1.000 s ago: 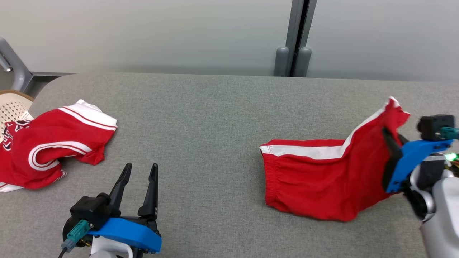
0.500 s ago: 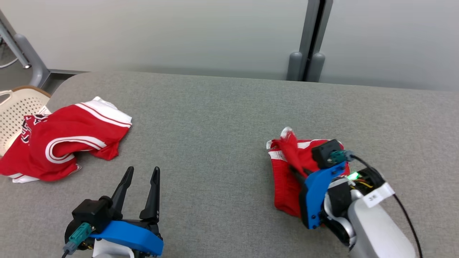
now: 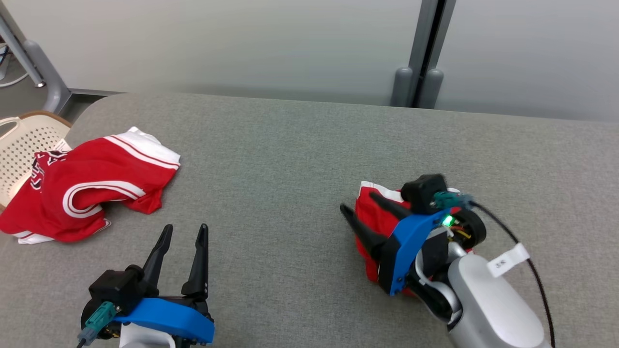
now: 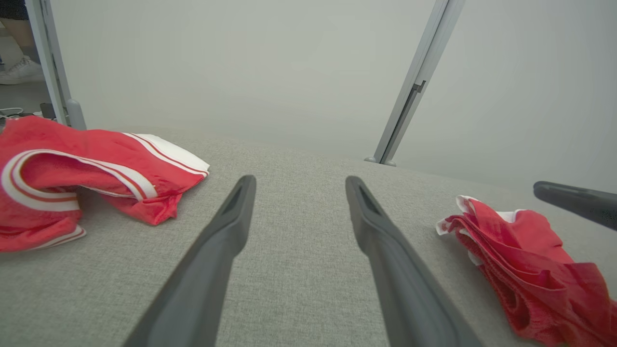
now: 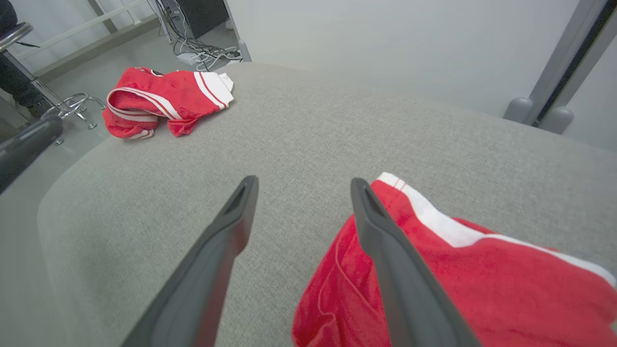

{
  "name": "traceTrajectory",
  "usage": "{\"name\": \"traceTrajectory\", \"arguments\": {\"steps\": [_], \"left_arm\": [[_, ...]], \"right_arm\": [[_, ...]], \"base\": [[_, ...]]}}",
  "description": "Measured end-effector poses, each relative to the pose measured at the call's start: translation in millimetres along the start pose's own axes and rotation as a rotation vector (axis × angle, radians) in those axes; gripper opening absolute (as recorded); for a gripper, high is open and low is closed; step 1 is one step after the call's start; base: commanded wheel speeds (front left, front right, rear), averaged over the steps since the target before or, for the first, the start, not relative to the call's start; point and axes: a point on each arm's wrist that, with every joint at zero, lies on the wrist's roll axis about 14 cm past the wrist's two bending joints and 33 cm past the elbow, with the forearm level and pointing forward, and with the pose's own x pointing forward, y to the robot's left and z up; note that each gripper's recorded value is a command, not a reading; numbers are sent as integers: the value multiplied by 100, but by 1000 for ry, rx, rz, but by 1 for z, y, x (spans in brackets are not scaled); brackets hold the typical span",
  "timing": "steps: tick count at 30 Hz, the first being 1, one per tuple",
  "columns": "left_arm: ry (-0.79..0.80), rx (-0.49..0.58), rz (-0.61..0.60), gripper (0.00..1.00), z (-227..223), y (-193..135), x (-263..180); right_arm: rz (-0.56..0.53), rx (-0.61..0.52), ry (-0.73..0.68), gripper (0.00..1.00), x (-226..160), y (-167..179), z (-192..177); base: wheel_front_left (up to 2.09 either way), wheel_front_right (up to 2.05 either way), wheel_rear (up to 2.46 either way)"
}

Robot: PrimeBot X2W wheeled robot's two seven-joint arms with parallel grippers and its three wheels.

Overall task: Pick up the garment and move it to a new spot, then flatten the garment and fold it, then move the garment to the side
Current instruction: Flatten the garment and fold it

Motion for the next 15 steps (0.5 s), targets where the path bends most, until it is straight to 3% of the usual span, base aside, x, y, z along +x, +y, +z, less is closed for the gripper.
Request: {"name": "traceTrajectory", "arguments": {"steps": [4,8,12,15], "left_arm": [[-1,1,-5,100,0,-2,2],[-6,2,-16,100,1,-6,3],[-3,2,-26,100,0,-10,4],[2,1,-29,100,-1,-12,5]], "right_arm": [[-58,3,-174,100,-16,-21,41],[-223,-6,-266,100,-49,-70,48],[-388,-15,-244,100,-81,-113,23],[-439,9,-161,100,-89,-123,-10]], "base": [[0,0,0],[0,0,0],[0,0,0],[0,0,0]]}}
